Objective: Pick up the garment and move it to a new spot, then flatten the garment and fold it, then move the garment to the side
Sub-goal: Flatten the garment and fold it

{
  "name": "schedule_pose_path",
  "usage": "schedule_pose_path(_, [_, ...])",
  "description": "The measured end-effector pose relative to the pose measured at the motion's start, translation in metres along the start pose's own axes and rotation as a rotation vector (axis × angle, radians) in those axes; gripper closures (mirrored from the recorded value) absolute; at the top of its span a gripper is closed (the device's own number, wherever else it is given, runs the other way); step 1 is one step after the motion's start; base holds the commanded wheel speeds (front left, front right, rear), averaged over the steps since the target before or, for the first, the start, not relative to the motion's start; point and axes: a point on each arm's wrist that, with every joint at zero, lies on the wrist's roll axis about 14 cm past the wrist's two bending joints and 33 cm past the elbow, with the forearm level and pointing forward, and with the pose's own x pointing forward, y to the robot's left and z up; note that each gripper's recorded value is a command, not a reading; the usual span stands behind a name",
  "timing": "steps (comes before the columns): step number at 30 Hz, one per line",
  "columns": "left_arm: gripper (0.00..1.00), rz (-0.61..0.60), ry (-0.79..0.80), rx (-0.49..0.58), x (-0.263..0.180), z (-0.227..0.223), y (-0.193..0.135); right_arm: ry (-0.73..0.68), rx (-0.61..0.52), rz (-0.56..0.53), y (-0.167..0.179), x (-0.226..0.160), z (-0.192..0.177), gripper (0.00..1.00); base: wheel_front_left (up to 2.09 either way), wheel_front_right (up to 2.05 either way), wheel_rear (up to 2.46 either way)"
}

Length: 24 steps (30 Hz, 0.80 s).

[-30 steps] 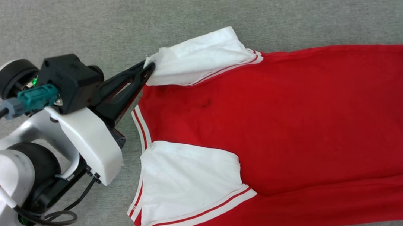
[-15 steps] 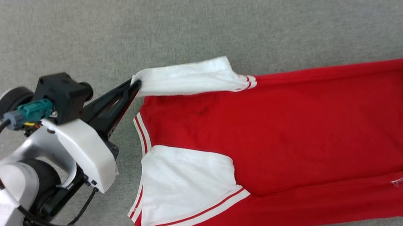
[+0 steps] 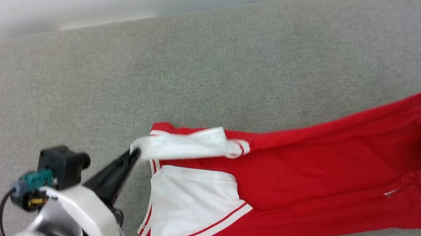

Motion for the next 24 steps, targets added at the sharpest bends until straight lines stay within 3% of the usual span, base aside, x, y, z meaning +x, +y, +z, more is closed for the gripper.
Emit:
schedule_pose_path(5, [1.0,0.025,0.056,-0.073,-0.018,-0.029,-0.004,-0.009,0.039,0.018,0.009,-0.019,-0.019,1.0,0.0,0.0,0.0])
schedule_pose_path(10, [1.0,0.043,0.153,-0.137,-0.033,-0.067,-0.007,0.078,0.078,0.026,0.012,-0.031,-0.059,1.0,0.0,0.0,0.0])
schedule_pose_path(24, [1.0,0.016,0.35,-0.195,-0.04,-0.14,-0.021,0.229,-0.039,0.071,0.018,-0.034,-0.124,1.0,0.0,0.0,0.0])
